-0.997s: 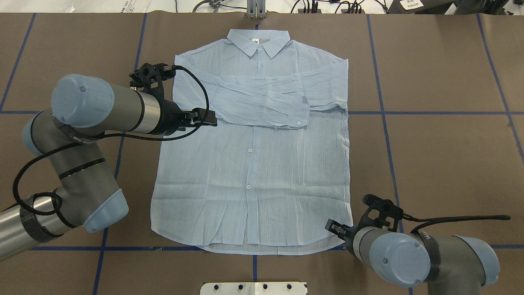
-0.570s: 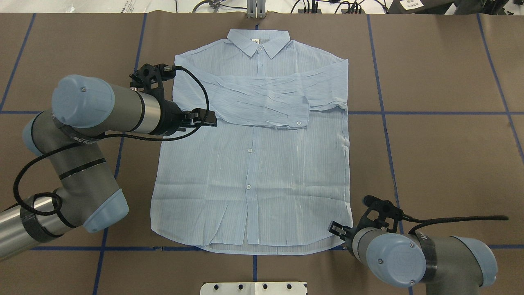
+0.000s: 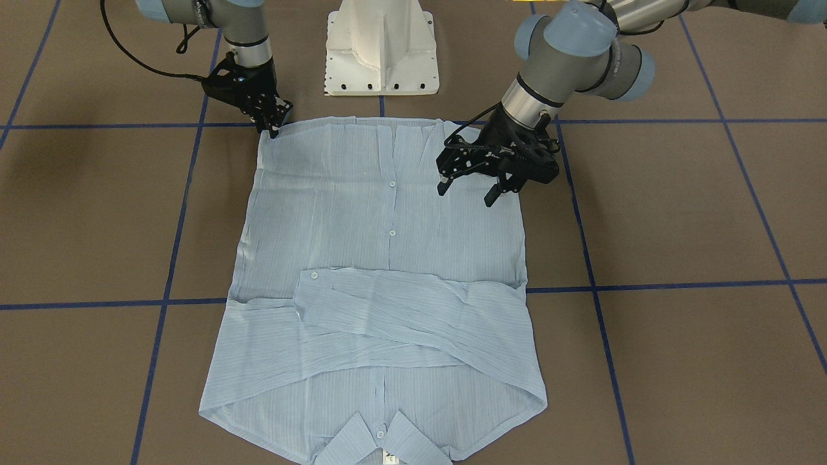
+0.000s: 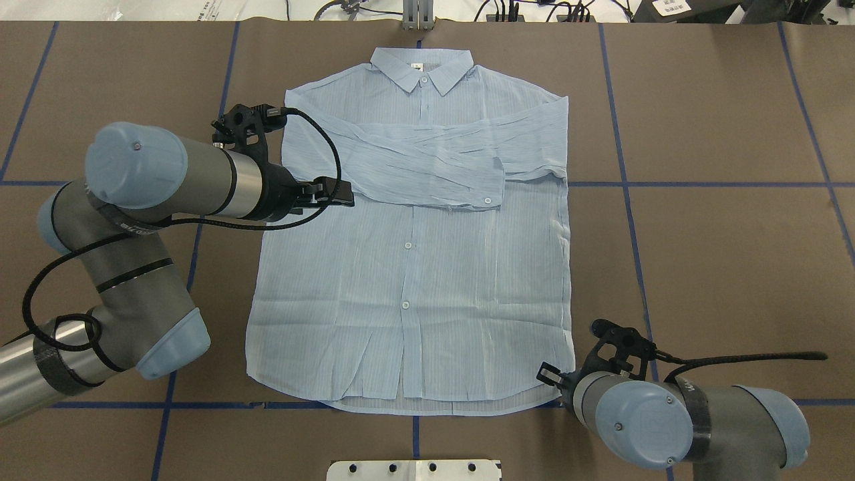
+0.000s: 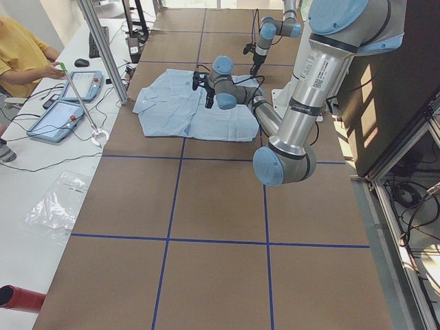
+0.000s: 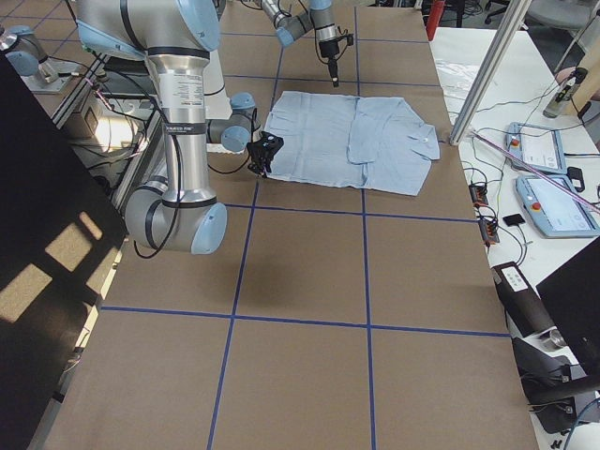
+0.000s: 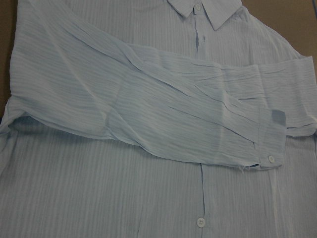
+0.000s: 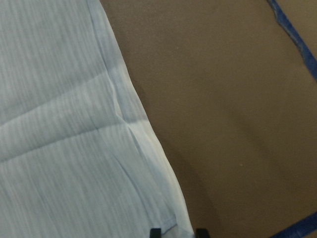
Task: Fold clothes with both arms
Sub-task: 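Release the sleeve and move both grippers to the shirt hem corners, then grasp both hem corners nearest the robot with both grippers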
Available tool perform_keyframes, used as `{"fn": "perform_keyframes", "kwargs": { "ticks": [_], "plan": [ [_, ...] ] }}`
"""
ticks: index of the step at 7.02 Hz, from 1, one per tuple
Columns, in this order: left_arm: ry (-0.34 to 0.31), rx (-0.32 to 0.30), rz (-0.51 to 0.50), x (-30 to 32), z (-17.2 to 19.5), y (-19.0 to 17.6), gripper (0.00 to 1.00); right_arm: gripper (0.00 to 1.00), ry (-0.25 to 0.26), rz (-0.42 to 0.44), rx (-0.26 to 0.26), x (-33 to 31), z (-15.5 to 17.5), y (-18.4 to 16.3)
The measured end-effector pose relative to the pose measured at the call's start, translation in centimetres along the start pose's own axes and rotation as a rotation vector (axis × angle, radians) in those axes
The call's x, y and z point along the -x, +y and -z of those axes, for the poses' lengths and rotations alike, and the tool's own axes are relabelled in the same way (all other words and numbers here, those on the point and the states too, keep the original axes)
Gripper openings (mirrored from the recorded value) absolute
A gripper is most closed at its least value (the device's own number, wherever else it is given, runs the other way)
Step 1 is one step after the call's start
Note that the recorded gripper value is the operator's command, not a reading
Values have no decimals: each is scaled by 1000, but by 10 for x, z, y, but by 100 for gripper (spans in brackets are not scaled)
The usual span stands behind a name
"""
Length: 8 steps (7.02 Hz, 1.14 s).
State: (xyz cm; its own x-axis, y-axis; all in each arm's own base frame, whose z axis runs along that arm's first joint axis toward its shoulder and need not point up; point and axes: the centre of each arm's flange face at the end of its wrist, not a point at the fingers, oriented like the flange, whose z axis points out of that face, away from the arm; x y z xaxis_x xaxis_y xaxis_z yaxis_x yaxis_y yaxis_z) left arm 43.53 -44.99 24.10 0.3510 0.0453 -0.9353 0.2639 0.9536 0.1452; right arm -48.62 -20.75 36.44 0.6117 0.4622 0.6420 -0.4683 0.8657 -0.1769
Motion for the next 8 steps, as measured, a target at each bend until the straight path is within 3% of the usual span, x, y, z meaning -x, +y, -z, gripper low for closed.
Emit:
{"fn": "perform_keyframes", "kwargs": {
  "ticks": [2,4,6,8],
  "plan": [
    [-1,0,16,2,1,1,99,0,-3,-2,3,0,3,-1],
    [-35,8,96,34,11,19,99,0,-15,-5,8,2,11,-4],
    [-131,19,186,84,14,78,99,0,-22,-6,12,1,17,-5],
    [-235,51,236,104,11,153,85,0,-26,-6,14,2,17,-4]
  ]
}}
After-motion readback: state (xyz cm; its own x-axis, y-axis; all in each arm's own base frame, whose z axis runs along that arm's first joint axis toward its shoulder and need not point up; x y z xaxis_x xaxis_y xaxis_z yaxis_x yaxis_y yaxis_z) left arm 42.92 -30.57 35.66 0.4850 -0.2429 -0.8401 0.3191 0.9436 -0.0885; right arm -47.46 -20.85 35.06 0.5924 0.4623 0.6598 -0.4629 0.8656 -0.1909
